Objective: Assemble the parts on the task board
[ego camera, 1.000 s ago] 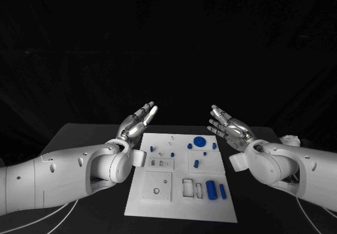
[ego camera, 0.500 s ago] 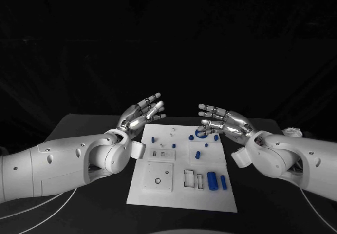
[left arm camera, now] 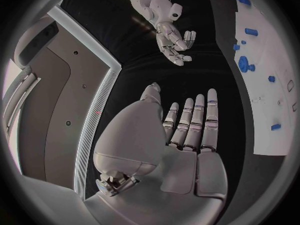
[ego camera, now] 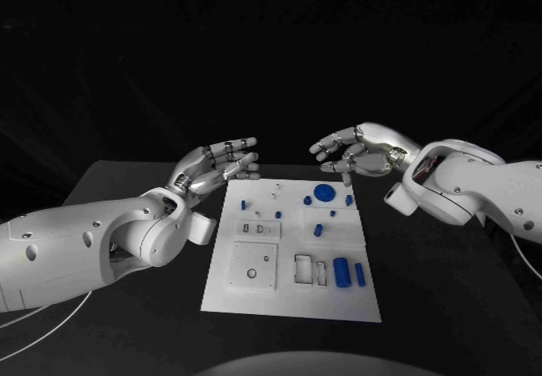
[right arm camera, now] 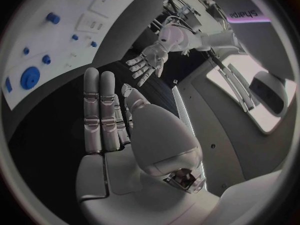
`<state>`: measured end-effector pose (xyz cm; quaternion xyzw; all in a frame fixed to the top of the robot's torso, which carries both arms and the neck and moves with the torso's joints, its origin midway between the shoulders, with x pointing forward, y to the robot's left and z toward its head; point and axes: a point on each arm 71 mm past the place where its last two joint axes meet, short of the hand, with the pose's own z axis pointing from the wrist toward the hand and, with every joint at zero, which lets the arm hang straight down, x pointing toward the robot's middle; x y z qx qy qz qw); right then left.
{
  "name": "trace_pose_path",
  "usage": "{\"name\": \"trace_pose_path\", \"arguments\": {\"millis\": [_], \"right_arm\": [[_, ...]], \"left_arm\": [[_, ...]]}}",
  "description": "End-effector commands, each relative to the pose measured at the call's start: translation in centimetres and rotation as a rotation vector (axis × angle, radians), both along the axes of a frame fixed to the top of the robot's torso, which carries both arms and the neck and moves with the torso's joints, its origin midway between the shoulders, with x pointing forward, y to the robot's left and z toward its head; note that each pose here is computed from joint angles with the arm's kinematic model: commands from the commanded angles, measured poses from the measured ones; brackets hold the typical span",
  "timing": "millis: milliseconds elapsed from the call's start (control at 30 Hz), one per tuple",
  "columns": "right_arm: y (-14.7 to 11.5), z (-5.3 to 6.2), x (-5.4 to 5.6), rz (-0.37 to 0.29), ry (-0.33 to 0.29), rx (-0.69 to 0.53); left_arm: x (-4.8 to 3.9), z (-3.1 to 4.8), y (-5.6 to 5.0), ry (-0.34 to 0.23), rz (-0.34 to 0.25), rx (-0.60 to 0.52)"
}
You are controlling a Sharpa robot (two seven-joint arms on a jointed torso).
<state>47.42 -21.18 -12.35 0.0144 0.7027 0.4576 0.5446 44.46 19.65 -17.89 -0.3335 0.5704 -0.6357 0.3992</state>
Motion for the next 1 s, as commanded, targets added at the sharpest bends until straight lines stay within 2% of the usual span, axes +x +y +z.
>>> {"name": "trace_pose_path", "arguments": {"millis": [33, 100, 233, 467, 700, 1000], "right_arm": [[0.7, 0.3, 0.5, 0.03, -0.234, -0.387], [1.1, 0.5, 0.9, 0.038, -0.277, -0.47], [1.6, 0.7, 1.7, 0.04, -0.315, -0.569], [2.7, 0.6, 2.8, 0.062, -0.381, -0.668], [3.5, -0.7, 3.6, 0.066, -0.383, -0.745], [4.3, -2.7, 4.3, 0.068, -0.364, -0.796]], "left_arm": [[-0.37, 1.12, -0.4, -0.037, -0.028, 0.027], [-0.57, 1.7, -0.4, -0.048, -0.031, 0.026], [-0.92, 2.65, -0.5, -0.072, -0.041, 0.024], [-1.6, 3.78, -0.7, -0.097, -0.059, 0.016], [-1.91, 4.09, -0.5, -0.103, -0.066, 0.017], [-1.68, 4.03, -0.3, -0.105, -0.068, 0.026]]}}
